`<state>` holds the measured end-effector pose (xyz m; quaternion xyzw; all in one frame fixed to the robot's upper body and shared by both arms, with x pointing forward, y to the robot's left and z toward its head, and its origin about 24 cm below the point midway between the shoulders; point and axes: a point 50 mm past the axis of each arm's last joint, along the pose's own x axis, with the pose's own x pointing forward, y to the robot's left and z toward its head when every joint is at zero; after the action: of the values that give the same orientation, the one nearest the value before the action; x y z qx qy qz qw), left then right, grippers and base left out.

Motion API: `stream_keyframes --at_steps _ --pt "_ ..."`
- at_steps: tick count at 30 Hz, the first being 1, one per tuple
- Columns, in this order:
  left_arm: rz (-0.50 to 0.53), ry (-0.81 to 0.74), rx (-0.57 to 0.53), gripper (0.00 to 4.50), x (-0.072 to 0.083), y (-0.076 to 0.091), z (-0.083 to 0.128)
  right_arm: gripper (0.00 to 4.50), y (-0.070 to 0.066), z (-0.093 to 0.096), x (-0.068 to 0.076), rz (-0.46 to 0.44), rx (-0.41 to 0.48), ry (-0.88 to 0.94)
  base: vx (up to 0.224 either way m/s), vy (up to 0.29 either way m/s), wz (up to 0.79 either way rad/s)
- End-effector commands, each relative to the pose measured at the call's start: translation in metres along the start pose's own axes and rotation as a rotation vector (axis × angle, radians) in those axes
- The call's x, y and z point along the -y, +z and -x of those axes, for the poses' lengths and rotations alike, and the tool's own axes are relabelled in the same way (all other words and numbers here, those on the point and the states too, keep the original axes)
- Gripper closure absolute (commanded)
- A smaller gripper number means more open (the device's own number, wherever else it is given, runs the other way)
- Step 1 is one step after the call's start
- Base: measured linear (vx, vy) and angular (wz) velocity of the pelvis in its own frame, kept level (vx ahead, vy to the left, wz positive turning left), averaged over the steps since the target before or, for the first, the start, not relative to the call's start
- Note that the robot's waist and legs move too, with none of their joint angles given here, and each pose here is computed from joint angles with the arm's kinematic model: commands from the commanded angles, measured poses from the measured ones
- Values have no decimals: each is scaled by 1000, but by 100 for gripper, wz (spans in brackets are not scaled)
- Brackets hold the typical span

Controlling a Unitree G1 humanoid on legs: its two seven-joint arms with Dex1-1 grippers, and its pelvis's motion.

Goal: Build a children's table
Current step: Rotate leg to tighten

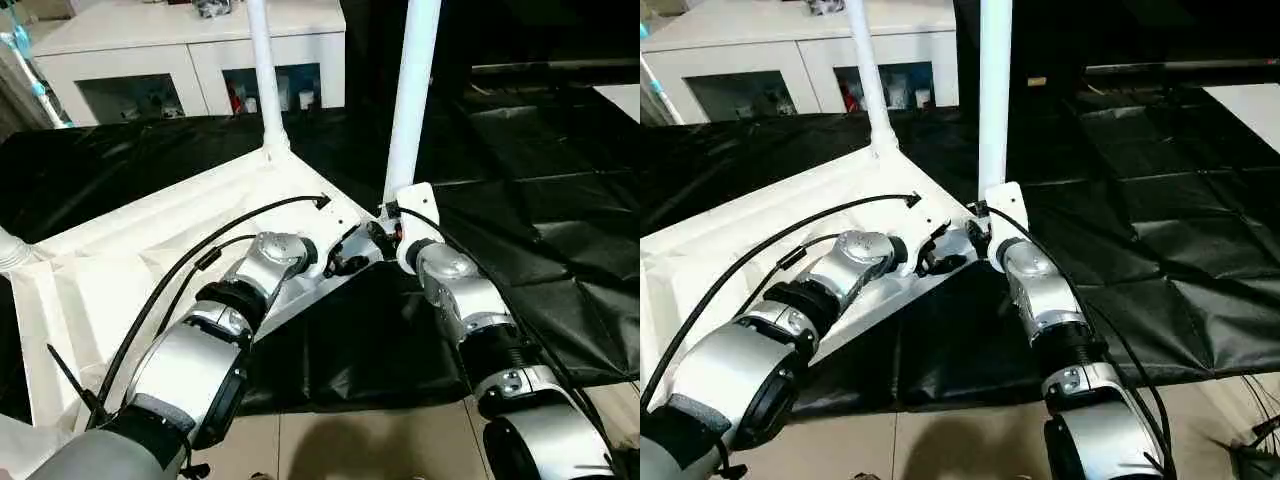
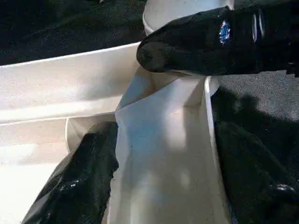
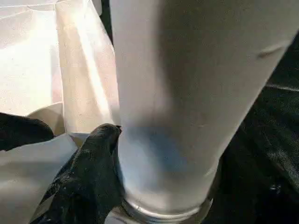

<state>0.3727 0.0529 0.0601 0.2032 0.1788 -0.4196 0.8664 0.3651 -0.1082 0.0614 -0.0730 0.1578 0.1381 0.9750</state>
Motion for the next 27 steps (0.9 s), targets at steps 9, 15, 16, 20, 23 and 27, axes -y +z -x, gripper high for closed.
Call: stream_keyframes --at_steps 9,15,16,20,23,27 --pt "-18 -34 -62 148 2 -12 2 64 10 11 -2 22 83 190 0 0 0" --pt "-72 -130 -57 149 0 -19 9 64 0 41 29 203 106 332 0 0 0" --pt "-104 -186 -44 149 2 -20 12 64 -5 50 41 242 102 342 0 0 0" --pt "-131 -311 -11 149 5 -23 18 64 -10 62 65 288 90 319 0 0 0" --pt "-176 -384 -11 150 7 -25 22 64 -12 69 70 294 87 345 0 0 0" --pt "-192 -431 -15 150 5 -29 28 64 -14 74 66 298 85 432 0 0 0"
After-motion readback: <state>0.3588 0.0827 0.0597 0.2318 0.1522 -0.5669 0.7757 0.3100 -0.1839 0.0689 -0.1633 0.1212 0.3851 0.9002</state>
